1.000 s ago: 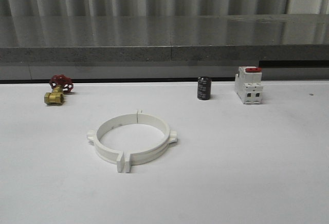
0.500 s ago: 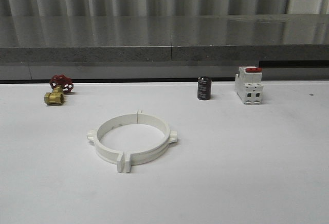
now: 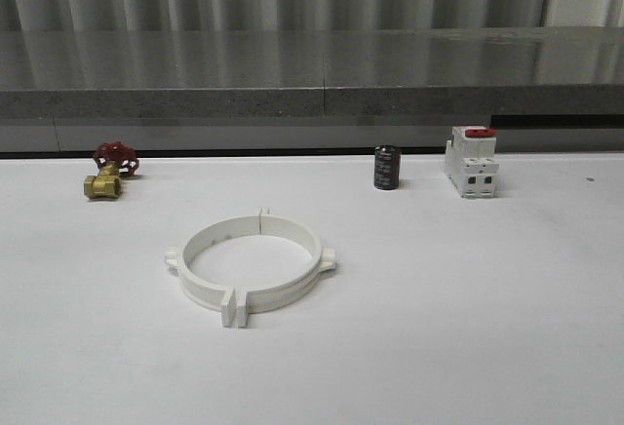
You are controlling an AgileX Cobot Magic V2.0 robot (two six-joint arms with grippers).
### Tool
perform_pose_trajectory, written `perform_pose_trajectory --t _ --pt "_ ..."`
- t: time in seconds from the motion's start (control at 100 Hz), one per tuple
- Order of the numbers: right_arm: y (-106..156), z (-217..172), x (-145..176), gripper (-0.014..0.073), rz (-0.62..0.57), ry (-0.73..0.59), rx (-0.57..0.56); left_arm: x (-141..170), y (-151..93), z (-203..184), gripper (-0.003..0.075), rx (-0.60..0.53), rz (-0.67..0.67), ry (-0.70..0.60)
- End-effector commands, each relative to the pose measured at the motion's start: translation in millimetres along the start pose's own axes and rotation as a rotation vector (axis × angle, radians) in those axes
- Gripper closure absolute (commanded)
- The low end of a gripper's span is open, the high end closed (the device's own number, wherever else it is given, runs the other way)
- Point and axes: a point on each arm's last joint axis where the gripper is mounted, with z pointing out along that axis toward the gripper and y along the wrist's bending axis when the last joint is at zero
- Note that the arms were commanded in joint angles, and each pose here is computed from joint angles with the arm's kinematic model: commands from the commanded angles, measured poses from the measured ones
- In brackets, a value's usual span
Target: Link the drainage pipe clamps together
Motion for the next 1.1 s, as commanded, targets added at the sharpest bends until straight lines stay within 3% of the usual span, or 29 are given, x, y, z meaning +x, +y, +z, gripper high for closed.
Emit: perform_pose_trajectory --t 0.0,0.43,0.69,1.09 --pt "-2 -5 -5 0.0664 -0.019 -0.120 -0.002 -16 -4 -1 0.0740 0.032 -0.008 -0.098" --pt "-9 15 67 0.0664 0.178 -0.535 -0.038 -16 -4 -1 0.0740 0.032 -0.008 -0.098" --pt "-7 30 101 0.0664 0.145 -0.629 -0.064 -16 -4 -1 0.0740 0.032 -0.008 -0.098" --pt "-8 44 106 0.0664 0.113 -0.733 -0.062 -16 -4 -1 0.0740 0.031 -0.008 -0.095"
